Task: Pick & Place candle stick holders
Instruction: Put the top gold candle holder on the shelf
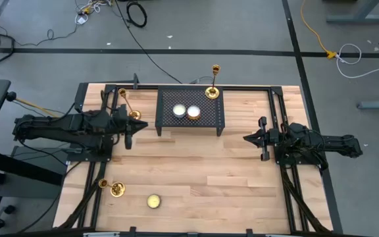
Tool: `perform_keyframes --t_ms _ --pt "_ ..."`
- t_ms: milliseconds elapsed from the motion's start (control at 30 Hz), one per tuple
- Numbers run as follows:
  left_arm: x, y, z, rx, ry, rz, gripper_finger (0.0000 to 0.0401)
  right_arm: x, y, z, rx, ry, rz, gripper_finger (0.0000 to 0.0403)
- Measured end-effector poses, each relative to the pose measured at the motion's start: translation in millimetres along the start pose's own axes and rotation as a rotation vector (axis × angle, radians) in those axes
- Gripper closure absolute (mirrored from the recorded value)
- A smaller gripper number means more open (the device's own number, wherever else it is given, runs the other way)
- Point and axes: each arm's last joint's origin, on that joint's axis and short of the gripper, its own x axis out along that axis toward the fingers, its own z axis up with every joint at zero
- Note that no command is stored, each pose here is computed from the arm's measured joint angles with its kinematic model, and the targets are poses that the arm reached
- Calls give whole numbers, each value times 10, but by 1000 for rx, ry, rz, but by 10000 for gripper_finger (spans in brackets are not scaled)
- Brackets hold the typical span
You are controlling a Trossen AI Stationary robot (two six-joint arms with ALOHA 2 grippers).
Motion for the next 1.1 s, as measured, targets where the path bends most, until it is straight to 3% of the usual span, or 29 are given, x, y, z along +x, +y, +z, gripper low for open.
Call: perform_keyframes --t_ms 600,867,1100 --pt "-47 156 -216 -101 122 375 194 0 0 0 0 0 0 389" --pt "-73 202 -244 -95 104 506 179 0 0 0 0 0 -1 389" --pt "-75 207 -243 -91 98 522 179 0 -1 0 0 0 -4 389"
